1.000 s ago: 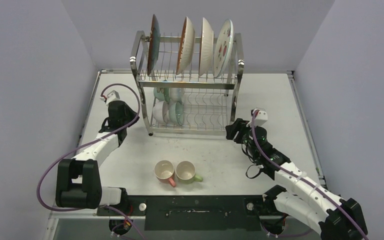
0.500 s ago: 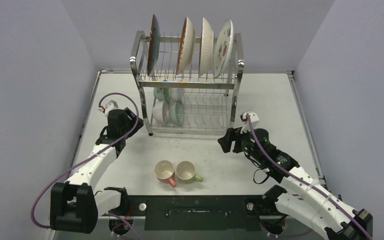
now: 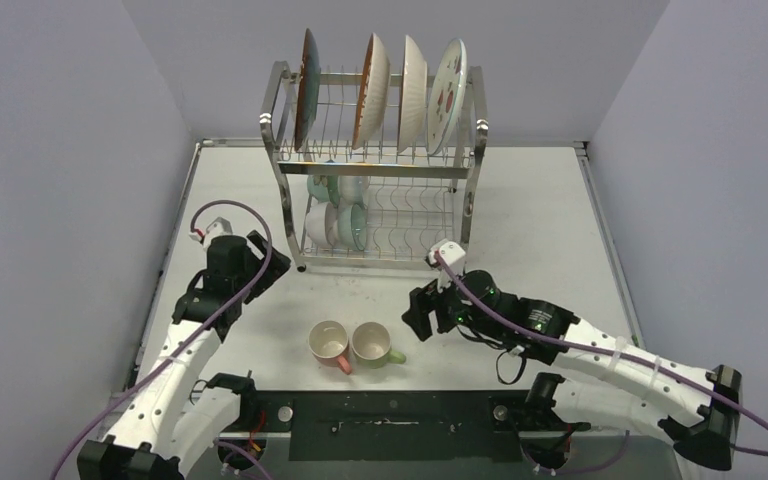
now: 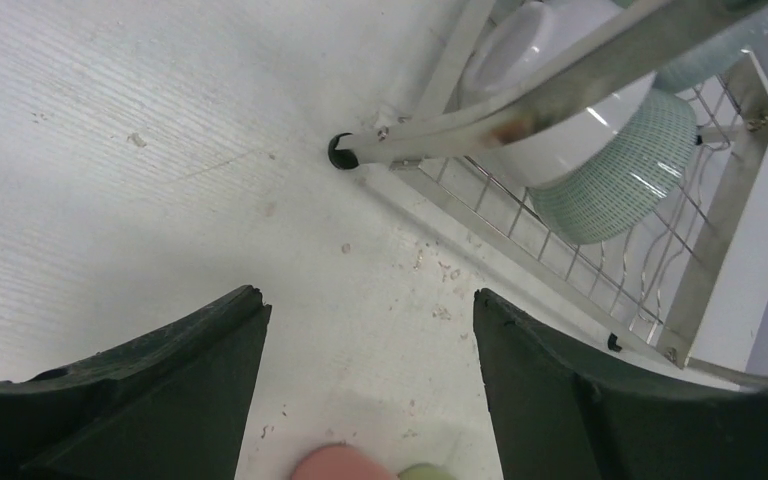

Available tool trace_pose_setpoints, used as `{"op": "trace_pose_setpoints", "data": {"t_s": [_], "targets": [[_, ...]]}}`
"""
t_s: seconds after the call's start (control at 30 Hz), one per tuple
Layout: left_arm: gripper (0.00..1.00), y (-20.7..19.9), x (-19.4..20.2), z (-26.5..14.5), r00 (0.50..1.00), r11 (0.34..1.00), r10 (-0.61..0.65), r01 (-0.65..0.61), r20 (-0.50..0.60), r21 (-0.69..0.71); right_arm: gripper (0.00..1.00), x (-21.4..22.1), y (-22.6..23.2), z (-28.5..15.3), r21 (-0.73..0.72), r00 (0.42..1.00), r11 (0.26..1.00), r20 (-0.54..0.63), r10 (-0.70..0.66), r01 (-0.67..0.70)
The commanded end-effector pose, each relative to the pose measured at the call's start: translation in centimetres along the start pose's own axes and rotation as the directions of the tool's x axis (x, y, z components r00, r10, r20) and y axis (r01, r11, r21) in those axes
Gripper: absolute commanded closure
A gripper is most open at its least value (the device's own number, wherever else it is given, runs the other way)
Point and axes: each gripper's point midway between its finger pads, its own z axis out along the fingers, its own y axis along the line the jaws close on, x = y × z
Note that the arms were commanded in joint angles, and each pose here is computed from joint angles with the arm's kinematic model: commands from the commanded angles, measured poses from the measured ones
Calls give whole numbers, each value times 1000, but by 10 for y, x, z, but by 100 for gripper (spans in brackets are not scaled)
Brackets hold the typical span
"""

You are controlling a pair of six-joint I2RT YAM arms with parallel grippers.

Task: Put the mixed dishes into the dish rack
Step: Pick up the cup at the corner of the board.

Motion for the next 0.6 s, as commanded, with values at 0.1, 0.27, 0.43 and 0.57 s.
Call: {"op": "trace_pose_setpoints", "data": {"t_s": [0.1, 0.27, 0.43, 0.57], "targets": [[22, -33, -16, -53, 995, 986, 97, -94, -14, 141, 25, -1, 40, 14, 2, 985, 989, -96, -147, 148], [18, -36, -25, -76, 989, 977, 149, -148, 6, 155, 25, 13, 59, 30, -34, 967, 982, -166, -191, 187], [16, -44, -32, -89, 981, 963, 191, -194, 30, 189, 28, 22, 64, 44, -20, 954, 979, -221, -202, 203], [16, -50, -29, -94, 973, 945, 231, -230, 23, 233, 32, 30, 68, 56, -10, 942, 976, -262, -210, 215]]}}
